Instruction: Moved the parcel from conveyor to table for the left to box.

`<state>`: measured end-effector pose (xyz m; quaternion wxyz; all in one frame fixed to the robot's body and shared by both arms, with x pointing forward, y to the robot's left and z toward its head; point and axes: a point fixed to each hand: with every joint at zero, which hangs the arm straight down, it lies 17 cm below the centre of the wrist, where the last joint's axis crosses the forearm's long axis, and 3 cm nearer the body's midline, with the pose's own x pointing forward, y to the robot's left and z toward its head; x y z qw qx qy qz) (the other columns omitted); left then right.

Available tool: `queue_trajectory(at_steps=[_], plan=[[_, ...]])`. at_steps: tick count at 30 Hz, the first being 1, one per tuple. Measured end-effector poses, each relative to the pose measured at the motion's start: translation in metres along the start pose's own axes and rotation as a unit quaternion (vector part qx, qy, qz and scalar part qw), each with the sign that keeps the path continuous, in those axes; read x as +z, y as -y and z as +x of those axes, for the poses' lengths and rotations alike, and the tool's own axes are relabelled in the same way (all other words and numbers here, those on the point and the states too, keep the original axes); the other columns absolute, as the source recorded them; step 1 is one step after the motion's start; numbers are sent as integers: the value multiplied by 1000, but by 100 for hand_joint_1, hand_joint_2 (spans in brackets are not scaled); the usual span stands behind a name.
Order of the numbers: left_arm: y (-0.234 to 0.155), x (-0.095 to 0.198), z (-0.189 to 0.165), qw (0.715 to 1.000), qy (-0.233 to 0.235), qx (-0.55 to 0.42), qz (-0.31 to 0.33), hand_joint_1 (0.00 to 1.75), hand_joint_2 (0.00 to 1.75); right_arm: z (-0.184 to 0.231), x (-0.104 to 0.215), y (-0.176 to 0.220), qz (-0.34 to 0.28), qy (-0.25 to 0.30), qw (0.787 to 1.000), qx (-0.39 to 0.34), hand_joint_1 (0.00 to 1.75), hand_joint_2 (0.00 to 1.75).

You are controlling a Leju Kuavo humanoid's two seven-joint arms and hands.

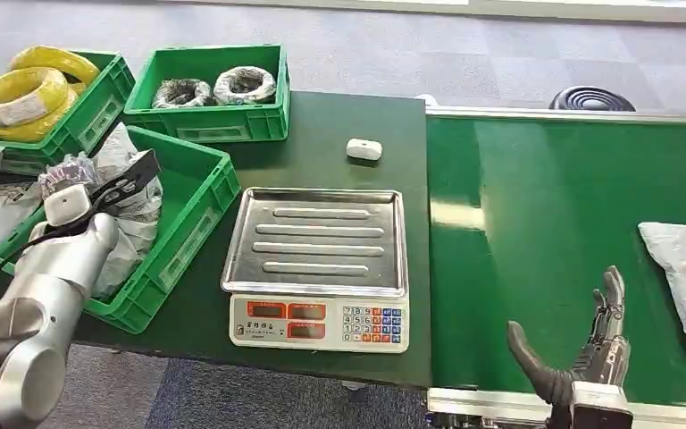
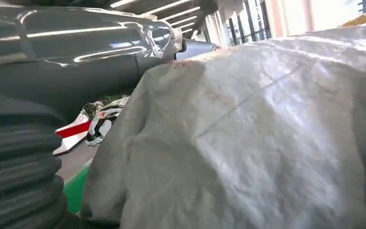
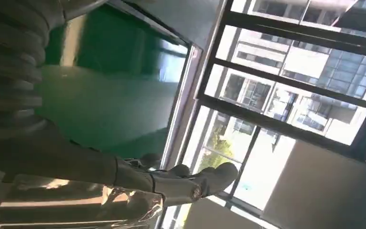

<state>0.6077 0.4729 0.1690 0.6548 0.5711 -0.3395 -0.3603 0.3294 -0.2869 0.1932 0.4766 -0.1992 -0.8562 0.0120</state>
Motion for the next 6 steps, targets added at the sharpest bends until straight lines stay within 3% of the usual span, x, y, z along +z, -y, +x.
queue_trajectory(at_steps=[4, 6], plan=[[-11, -2, 9, 998, 30, 46, 9, 0, 175, -3, 6, 0, -1, -14, 1000, 0, 0, 175], [-25, -1, 24, 990, 69, 121, 18, 0, 175, -4, 7, -2, 7, -21, 1000, -4, 0, 175]])
